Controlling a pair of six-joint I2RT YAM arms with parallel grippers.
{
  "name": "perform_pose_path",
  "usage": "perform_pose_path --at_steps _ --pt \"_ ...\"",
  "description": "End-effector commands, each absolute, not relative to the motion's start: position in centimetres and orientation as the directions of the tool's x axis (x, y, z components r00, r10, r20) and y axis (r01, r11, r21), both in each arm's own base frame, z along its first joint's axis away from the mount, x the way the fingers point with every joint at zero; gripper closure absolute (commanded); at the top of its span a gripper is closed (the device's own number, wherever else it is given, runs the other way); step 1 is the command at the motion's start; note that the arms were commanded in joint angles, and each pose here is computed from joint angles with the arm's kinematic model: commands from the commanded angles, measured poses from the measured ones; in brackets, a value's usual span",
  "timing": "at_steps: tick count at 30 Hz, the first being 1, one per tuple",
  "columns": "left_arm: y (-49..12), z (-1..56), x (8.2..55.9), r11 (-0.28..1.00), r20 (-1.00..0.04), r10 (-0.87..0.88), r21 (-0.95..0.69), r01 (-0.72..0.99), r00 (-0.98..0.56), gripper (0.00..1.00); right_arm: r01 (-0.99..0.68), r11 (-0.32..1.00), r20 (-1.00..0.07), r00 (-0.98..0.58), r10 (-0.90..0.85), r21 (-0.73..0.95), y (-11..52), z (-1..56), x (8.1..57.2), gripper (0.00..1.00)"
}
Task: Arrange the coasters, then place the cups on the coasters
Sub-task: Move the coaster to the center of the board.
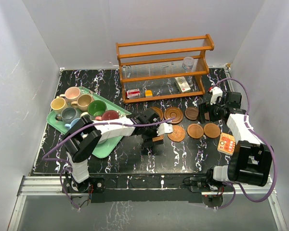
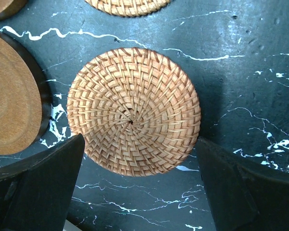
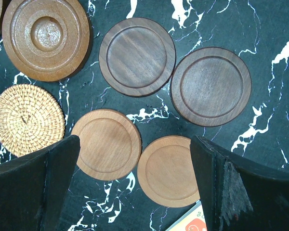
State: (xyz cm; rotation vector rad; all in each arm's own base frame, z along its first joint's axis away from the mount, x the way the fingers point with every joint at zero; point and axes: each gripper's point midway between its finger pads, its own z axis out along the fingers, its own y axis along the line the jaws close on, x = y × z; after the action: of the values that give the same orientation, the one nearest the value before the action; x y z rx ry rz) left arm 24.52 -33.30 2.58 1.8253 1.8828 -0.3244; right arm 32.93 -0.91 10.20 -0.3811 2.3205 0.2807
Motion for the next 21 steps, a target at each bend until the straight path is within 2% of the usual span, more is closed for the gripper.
perform_pose_path --at_steps 1,21 --pt "-33.5 2.57 25.22 0.091 -0.489 0.872 0.193 0.977 0.015 0.01 -0.36 0.931 -0.744 -0.638 -0.198 0.061 -1.2 11.38 33.91 0.02" --pt "-33.41 2.75 25.36 0.096 -0.481 0.877 0.196 0.976 0.01 0.01 -0.362 0.93 -0.744 -0.639 -0.197 0.064 -1.14 11.36 33.86 0.02"
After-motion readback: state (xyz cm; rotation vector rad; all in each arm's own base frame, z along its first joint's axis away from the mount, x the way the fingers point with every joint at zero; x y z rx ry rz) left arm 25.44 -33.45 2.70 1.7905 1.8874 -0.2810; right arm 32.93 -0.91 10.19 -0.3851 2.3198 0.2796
